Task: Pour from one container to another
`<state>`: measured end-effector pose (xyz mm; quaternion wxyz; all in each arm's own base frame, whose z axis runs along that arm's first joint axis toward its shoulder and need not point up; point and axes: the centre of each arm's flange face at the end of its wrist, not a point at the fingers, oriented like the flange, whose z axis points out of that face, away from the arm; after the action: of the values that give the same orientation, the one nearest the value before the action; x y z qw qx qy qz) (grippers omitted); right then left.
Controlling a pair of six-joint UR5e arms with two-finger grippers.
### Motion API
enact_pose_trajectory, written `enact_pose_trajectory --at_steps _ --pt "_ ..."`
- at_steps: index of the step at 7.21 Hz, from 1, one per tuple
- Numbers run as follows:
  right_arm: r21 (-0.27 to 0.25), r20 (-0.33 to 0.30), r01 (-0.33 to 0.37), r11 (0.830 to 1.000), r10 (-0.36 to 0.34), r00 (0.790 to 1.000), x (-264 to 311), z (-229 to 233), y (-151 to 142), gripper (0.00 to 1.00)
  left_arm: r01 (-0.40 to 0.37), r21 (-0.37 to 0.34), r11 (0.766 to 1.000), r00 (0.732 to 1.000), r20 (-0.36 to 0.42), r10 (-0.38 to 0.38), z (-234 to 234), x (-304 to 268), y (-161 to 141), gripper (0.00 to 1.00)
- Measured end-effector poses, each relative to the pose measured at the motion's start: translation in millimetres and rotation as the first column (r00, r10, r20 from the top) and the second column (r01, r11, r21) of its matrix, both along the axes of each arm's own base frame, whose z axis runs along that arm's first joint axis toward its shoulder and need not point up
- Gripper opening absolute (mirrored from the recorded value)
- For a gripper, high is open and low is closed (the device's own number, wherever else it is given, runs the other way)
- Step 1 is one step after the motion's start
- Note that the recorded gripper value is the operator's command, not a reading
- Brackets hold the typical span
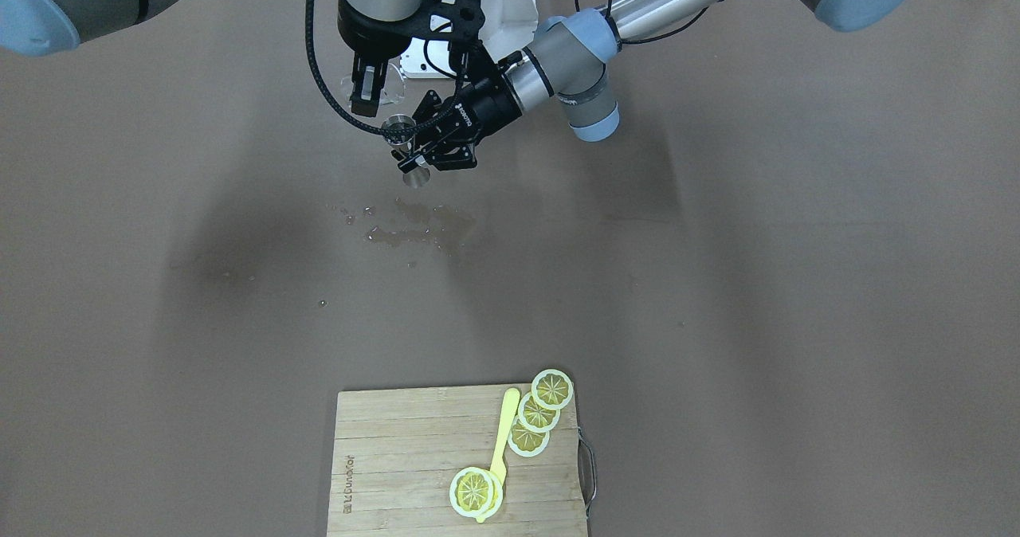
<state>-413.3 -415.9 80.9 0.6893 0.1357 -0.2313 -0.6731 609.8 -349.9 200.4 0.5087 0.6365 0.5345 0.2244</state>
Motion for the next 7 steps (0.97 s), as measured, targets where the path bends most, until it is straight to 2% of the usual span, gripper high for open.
enact_pose_trajectory --at_steps 3,5,7 --pt "0.034 0.141 -0.043 0.999 0.038 0.989 42 31 -3 0.0 0.001 0.0 1.0 1.0 0.001 -0.001 2 -2 -1 0.0" --pt "0.027 0.247 -0.087 0.996 0.078 0.966 78 66 -28 0.0 0.02 -0.002 1.0 1.0 0.007 -0.02 9 -10 -12 0.0" --pt "-0.008 0.348 -0.124 0.992 0.119 0.93 113 108 -66 0.0 0.043 -0.005 0.999 0.999 0.02 -0.043 21 -20 -26 0.0"
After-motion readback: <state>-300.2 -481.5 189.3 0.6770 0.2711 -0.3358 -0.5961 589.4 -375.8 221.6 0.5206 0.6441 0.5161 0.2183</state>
